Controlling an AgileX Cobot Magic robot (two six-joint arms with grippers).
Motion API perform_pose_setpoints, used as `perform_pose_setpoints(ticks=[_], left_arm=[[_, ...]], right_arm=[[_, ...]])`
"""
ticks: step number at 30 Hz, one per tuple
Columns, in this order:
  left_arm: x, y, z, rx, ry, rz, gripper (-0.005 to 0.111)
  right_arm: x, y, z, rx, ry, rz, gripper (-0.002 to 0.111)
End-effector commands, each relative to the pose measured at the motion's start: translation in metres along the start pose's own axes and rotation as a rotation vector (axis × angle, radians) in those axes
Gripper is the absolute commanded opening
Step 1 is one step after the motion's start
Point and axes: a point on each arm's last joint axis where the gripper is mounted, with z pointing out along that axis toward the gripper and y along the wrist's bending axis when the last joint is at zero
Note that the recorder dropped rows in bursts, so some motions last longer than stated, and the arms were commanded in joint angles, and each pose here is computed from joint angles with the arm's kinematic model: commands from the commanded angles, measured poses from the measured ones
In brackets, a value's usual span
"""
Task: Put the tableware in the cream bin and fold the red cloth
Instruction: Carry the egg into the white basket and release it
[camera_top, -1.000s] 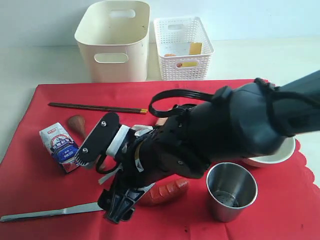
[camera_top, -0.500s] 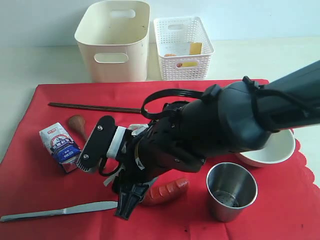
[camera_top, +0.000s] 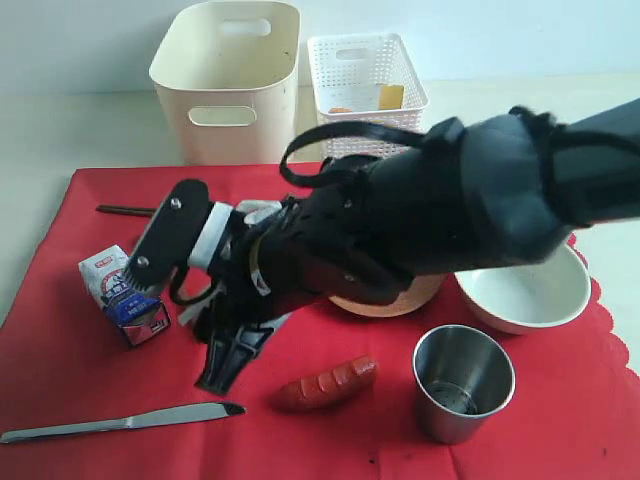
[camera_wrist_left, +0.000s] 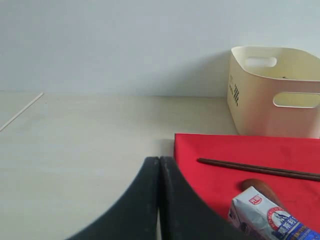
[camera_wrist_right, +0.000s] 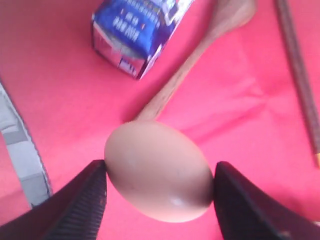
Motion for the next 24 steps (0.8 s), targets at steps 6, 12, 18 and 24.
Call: perform_pose_setpoints(ticks=[6, 12, 18, 24], left_arm=[[-0.001, 0.0, 0.0, -0.002, -0.008, -0.001, 0.0], [-0.001, 0.0, 0.0, -0.002, -0.008, -0.001, 0.0], [-0.001, 0.0, 0.0, -0.002, -0.008, -0.001, 0.0], [-0.001, 0.0, 0.0, -0.002, -0.008, -0.001, 0.0]], right_arm=[[-0.009, -0.075, -0.067, 0.185, -0.172, 0.089, 0.0], [0.006, -0.136, -0.091, 0.337, -0.314, 0.203, 0.0], [0.032, -0.185, -0.092, 0.454, -0.391, 0.29, 0.0], [0.054, -0.216, -0.079, 0.529, -0.478, 0.333, 0.0]])
